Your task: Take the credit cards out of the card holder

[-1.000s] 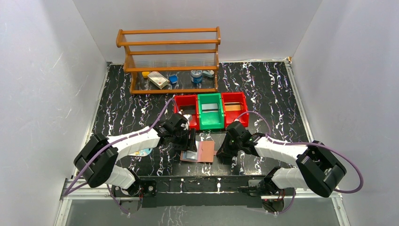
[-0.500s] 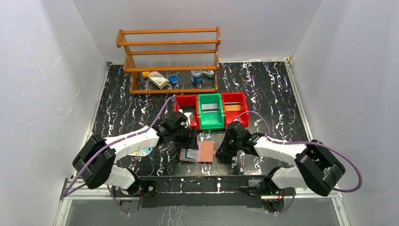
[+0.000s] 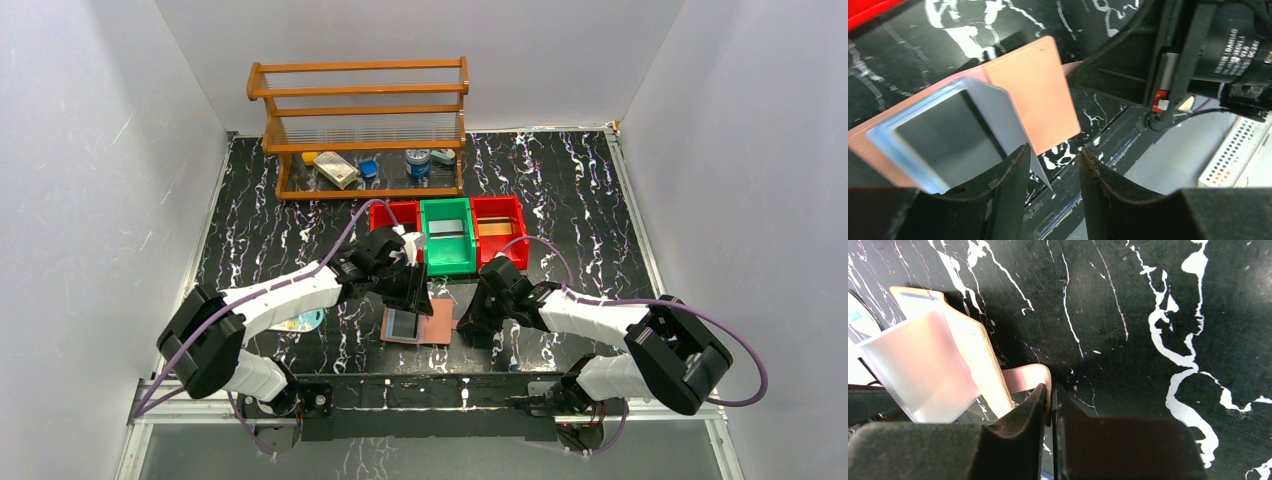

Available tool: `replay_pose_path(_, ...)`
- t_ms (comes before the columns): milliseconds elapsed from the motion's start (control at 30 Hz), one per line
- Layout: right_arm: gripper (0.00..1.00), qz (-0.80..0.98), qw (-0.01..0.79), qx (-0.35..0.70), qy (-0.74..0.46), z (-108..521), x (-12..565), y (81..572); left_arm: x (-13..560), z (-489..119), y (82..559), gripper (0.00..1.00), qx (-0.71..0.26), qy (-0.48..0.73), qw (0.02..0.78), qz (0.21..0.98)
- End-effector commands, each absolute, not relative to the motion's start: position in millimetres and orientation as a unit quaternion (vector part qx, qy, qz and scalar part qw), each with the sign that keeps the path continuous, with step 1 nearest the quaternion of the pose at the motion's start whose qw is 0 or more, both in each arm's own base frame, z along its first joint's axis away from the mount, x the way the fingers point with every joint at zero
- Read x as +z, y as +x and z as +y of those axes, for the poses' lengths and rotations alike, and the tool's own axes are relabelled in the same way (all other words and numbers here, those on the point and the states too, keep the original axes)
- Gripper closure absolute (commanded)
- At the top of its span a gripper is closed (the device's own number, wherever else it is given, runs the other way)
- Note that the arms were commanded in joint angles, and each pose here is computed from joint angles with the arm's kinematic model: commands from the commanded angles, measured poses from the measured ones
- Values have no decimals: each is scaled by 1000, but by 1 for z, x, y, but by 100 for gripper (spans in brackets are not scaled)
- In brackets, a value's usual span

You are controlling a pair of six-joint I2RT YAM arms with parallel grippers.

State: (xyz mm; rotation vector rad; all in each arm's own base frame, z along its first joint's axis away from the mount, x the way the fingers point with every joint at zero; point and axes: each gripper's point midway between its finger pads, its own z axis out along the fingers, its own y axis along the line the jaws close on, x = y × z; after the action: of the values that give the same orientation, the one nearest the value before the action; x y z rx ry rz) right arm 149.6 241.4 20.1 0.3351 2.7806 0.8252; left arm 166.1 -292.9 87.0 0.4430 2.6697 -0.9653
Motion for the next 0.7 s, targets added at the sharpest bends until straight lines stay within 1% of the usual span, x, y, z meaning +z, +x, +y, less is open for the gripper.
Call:
replay_pose_path(0,84,943,118,287,122,243,24,155,103,-321,152,62,-384,201,114,894)
replay_pose_path(100,82,940,125,292,124,244,29,157,97,-330,149,61,-383,208,107,894)
replay_pose_path(333,75,936,146,292,128,242,46,163,63,-324,148,61,-349,193,85,913)
replay_pose_path(467,71,930,167,299,133,241,62,170,58,-323,145,59,-346,196,81,914)
replay_pose_path(667,69,918,199,315,133,243,93,180,41,-312,141,60,-321,178,70,928)
